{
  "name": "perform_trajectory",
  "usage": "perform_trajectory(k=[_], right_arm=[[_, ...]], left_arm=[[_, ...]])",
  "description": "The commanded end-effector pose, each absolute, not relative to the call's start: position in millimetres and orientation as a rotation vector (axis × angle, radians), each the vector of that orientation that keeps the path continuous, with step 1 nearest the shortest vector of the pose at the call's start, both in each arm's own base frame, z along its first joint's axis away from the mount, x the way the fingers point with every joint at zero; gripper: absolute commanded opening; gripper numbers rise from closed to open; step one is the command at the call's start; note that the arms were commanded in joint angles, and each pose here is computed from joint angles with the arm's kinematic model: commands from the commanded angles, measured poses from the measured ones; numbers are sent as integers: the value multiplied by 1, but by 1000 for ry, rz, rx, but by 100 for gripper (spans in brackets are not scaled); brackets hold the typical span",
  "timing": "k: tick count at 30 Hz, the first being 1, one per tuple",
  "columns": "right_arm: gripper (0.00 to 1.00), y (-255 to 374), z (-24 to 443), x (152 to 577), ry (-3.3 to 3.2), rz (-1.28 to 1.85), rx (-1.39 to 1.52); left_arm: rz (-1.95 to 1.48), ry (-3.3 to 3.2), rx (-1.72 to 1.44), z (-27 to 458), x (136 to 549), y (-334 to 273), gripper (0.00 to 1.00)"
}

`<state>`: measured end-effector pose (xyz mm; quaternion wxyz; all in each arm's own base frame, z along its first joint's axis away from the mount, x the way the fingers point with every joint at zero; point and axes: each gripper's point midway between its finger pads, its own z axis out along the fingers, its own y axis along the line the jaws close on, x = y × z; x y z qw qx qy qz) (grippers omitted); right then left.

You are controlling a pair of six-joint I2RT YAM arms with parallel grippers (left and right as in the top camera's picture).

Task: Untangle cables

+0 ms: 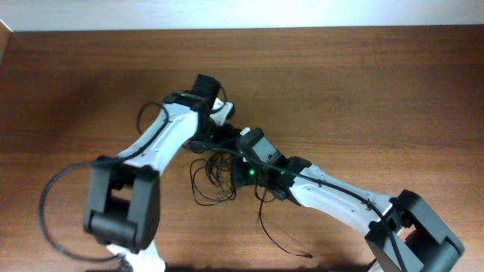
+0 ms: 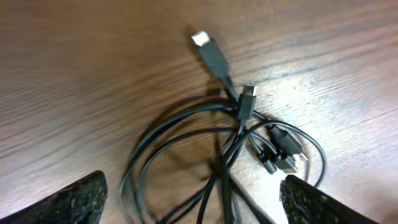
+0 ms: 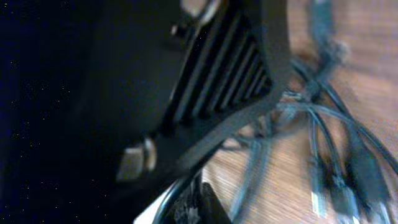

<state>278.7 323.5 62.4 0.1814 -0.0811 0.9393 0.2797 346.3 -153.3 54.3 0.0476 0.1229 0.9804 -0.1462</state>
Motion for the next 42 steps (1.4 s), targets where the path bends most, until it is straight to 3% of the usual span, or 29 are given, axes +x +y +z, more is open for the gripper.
perform_trajectory(k=[1,3,7,14,18,27,42], right_arm=[[4,310,40,268,2743,731,-172],[4,307,38,267,2767,728,-117],[4,301,35,266,2792,718,-102],[4,278,32,266,2887,799,-77],[4,278,31,266,2890,797,-77],[4,277,31,265,2887,789,-114],[4,276,30,265,2880,775,-148]], left_arm=[[-532,2748,242,150,357,-139,89],[-506,2766,231,161,343,-132,87],[-284,2840,114,147,339,-103,97],[-198,2904,117,141,326,-91,99],[-334,2922,379,133,307,-118,99],[-471,2909,581,98,287,-133,99],[-629,2812,713,65,273,-169,99]])
